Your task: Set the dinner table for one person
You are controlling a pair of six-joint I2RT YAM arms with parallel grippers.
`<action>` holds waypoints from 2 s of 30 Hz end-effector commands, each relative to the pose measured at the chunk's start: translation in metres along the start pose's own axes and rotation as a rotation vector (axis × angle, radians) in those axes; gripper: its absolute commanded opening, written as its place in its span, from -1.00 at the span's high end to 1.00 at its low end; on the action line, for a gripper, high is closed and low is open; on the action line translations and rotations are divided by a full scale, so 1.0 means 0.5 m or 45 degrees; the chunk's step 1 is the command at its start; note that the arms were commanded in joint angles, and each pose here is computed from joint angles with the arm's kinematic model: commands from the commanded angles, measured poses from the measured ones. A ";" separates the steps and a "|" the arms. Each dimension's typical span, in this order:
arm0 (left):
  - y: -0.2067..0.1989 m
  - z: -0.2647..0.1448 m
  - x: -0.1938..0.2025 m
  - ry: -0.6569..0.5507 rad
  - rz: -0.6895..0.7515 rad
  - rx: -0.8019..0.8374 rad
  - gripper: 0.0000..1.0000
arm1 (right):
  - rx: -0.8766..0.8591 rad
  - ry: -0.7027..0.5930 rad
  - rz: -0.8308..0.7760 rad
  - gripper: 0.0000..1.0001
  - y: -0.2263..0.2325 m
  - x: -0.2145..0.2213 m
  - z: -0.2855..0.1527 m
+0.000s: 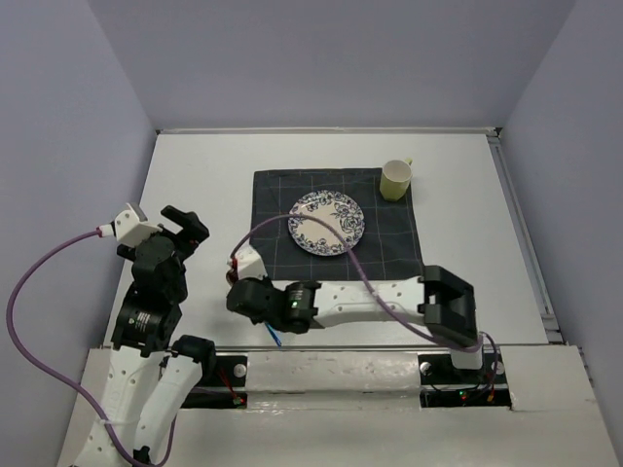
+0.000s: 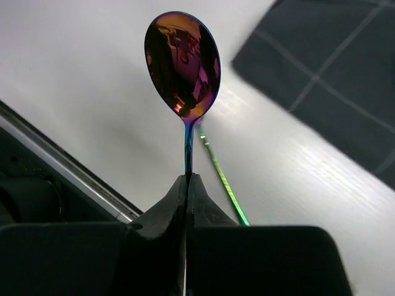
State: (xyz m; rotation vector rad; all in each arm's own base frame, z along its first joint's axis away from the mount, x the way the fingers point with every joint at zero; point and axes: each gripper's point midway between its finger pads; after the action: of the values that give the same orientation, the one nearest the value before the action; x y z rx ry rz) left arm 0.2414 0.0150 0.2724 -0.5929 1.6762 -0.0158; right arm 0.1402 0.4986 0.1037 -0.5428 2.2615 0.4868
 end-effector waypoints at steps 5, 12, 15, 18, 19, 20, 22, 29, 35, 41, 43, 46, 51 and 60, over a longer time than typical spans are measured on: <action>-0.049 -0.014 -0.030 -0.039 0.021 0.172 -0.98 | 0.296 -0.340 0.330 1.00 -0.320 -0.229 -0.073; -0.078 -0.014 0.001 0.011 0.105 0.289 -0.98 | 0.560 -0.400 0.410 1.00 -0.608 -0.256 -0.098; -0.081 -0.018 0.002 0.010 0.110 0.310 -0.98 | 0.627 -0.396 0.409 1.00 -0.676 -0.257 -0.094; -0.085 -0.015 0.006 0.016 0.116 0.318 -0.98 | 0.645 -0.367 0.419 1.00 -0.707 -0.252 -0.081; -0.087 -0.015 0.008 0.021 0.120 0.326 -0.98 | 0.647 -0.368 0.428 1.00 -0.724 -0.256 -0.076; -0.088 -0.016 0.009 0.022 0.122 0.330 -0.98 | 0.653 -0.371 0.429 1.00 -0.735 -0.259 -0.073; -0.086 -0.018 0.010 0.021 0.122 0.333 -0.98 | 0.685 -0.351 0.434 1.00 -0.770 -0.256 -0.055; -0.089 -0.020 0.010 0.019 0.122 0.342 -0.98 | 0.684 -0.266 0.445 1.00 -0.800 -0.228 0.007; -0.094 -0.020 0.014 0.028 0.126 0.353 -0.98 | 0.698 -0.220 0.496 1.00 -0.829 -0.202 0.047; -0.096 -0.018 0.016 0.032 0.132 0.359 -0.98 | 0.710 -0.193 0.530 1.00 -0.854 -0.189 0.071; -0.098 -0.017 0.017 0.035 0.134 0.358 -0.98 | 0.721 -0.175 0.543 1.00 -0.864 -0.176 0.077; -0.096 -0.015 0.020 0.041 0.137 0.353 -0.98 | 0.709 -0.149 0.548 1.00 -0.862 -0.164 0.089; -0.098 -0.014 0.020 0.041 0.139 0.355 -0.98 | 0.715 -0.140 0.557 0.59 -0.862 -0.155 0.086; -0.094 -0.016 0.013 0.022 0.130 0.349 -0.98 | 0.544 -0.262 0.596 0.12 -0.796 -0.245 -0.013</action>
State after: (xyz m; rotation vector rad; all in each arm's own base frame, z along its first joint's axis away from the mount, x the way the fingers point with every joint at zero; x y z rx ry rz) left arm 0.2480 -0.0316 0.2754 -0.3150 1.7258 -0.1791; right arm 0.4178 0.1725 0.0570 0.2455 2.3219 0.0675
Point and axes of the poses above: each gripper's point midway between its finger pads, its own z axis out along the fingers, its own y axis along the line the jaws close on, x = y × z, and after that the axes turned 8 degrees about z, right-handed
